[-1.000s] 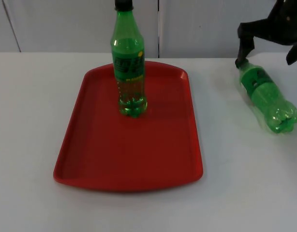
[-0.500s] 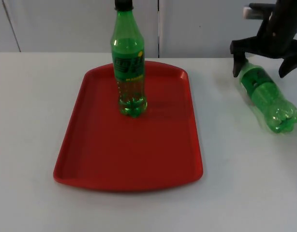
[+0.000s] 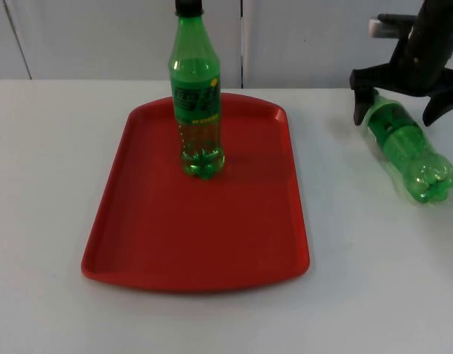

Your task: Place the bottle upright on the tray.

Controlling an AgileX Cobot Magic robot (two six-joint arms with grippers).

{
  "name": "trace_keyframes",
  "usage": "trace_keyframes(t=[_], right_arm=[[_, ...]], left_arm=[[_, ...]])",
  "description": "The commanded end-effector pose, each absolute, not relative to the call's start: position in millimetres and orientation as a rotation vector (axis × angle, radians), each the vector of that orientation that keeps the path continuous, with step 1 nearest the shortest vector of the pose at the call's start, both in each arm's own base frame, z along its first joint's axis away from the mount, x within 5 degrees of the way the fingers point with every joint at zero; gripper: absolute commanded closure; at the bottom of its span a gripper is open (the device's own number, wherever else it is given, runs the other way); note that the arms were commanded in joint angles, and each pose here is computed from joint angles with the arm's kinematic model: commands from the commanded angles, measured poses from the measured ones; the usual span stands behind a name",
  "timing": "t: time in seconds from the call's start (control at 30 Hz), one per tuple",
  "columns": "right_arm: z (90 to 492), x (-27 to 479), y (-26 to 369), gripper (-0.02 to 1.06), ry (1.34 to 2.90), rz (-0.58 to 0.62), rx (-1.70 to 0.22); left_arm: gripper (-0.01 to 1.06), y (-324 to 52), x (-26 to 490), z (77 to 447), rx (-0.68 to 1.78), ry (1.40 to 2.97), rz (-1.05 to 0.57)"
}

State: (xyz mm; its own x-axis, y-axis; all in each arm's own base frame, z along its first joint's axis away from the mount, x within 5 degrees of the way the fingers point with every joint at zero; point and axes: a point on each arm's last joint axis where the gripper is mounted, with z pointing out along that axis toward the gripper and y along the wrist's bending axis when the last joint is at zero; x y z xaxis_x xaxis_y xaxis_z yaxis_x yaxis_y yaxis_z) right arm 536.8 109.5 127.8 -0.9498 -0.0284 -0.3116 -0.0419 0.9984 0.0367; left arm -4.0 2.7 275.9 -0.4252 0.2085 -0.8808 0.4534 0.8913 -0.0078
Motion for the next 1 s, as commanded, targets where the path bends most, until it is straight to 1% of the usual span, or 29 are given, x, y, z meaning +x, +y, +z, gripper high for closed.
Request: trace_keyframes(t=[0.0, 0.17, 0.27, 0.3, 0.43, 0.87, 0.97], right_arm=[[127.0, 536.7, 108.6, 0.03, 2.831, 0.058, -0.065], [112.7, 536.7, 108.7, 0.04, 2.856, 0.051, -0.081], [112.5, 537.3, 108.9, 0.08, 2.849, 0.054, -0.080], [112.5, 537.3, 108.9, 0.08, 2.849, 0.054, -0.080], [112.6, 537.8, 109.0, 0.20, 2.843, 0.056, -0.080], [114.1, 542.1, 109.8, 0.20, 2.794, 0.065, -0.080], [114.1, 542.1, 109.9, 0.24, 2.794, 0.066, -0.086]], left_arm=[[0.12, 2.9, -3.9, 274.6, 0.488, 2.018, -0.297], [0.12, 2.9, -3.9, 274.6, 0.488, 2.018, -0.297], [0.12, 2.7, -4.0, 274.6, 0.488, 2.019, -0.299], [0.12, 2.7, -4.0, 274.6, 0.488, 2.019, -0.299], [0.12, 2.7, -4.0, 274.6, 0.488, 2.019, -0.299], [0.12, 2.7, -4.0, 274.6, 0.488, 2.019, -0.299], [0.12, 2.7, -4.0, 274.6, 0.488, 2.019, -0.299]])
